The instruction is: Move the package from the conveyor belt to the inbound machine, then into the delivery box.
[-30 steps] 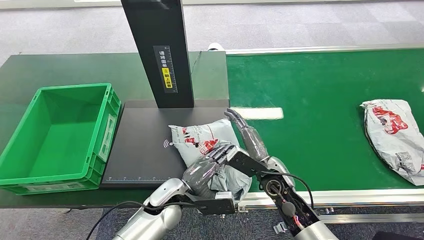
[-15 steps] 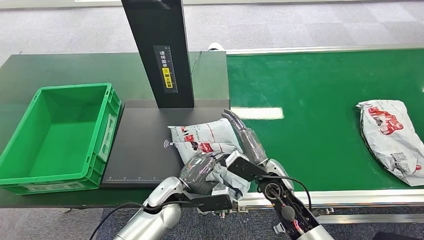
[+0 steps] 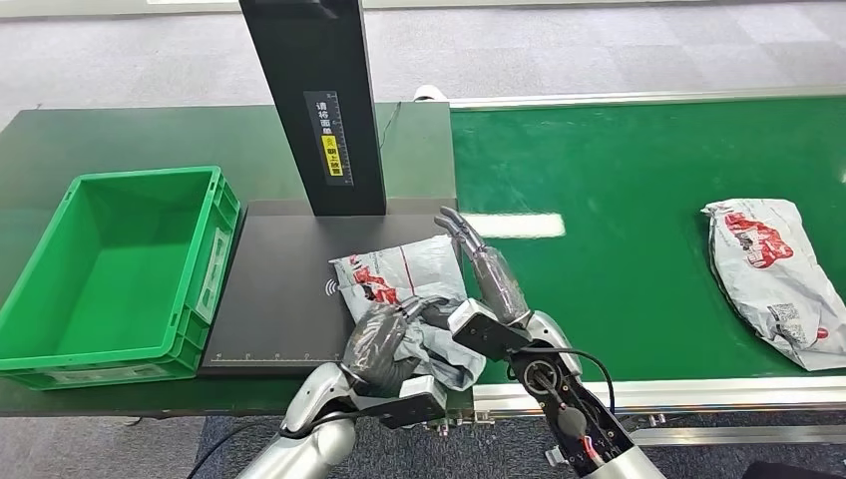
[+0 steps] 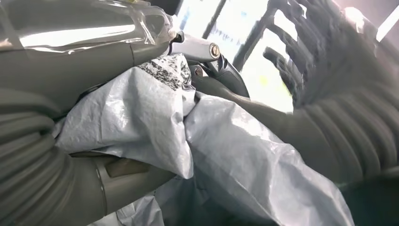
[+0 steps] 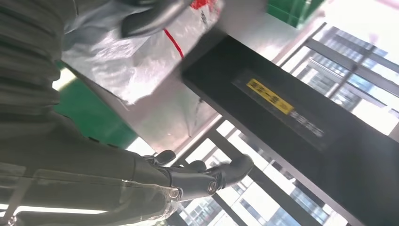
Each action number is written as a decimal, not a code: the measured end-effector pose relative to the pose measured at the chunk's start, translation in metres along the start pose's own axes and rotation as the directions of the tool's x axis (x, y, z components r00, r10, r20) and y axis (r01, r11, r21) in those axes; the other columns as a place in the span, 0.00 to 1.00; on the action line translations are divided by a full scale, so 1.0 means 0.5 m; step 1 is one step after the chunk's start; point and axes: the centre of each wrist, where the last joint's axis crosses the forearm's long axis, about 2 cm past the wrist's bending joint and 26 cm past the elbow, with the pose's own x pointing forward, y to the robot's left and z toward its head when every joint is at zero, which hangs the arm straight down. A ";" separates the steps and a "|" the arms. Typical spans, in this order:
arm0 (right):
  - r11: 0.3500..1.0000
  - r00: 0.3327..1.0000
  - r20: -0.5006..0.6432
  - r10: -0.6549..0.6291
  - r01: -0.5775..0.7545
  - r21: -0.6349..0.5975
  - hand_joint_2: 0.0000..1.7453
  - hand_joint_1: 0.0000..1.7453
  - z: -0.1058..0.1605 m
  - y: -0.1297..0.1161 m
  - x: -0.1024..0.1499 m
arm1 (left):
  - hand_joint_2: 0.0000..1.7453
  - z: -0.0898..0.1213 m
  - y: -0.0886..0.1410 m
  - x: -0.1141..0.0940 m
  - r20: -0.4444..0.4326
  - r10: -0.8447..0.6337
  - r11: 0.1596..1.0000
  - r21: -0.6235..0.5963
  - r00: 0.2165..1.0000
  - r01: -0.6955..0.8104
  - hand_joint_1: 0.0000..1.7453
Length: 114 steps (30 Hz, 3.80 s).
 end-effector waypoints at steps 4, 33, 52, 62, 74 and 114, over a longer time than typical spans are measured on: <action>1.000 0.999 0.046 0.008 -0.007 -0.026 1.00 0.00 -0.030 -0.023 0.014 | 1.00 0.023 0.024 -0.017 -0.010 -0.005 0.969 0.247 1.000 0.007 1.00; 1.000 0.993 0.119 0.004 -0.005 0.007 1.00 0.00 -0.109 -0.035 0.043 | 1.00 0.123 0.335 -0.032 -0.055 -0.307 0.503 0.838 0.950 0.212 1.00; 1.000 0.994 0.113 0.007 -0.011 0.029 1.00 0.00 -0.123 -0.029 0.038 | 1.00 0.173 0.511 -0.053 -0.252 -0.505 0.229 0.883 0.825 0.409 1.00; 0.998 0.996 0.091 0.017 -0.022 0.058 1.00 0.00 -0.116 -0.023 0.036 | 1.00 0.233 0.523 -0.279 -0.623 -0.357 0.336 0.610 0.696 0.718 1.00; 0.997 0.995 0.102 0.021 -0.028 0.074 1.00 0.00 -0.122 -0.023 0.038 | 1.00 0.256 0.481 -0.344 -0.661 -0.195 0.440 0.601 0.724 0.667 0.00; 0.999 0.998 0.057 -0.040 0.038 0.035 1.00 0.00 -0.116 -0.039 0.035 | 1.00 0.013 0.238 0.006 0.250 0.207 0.589 0.740 0.946 -0.324 0.00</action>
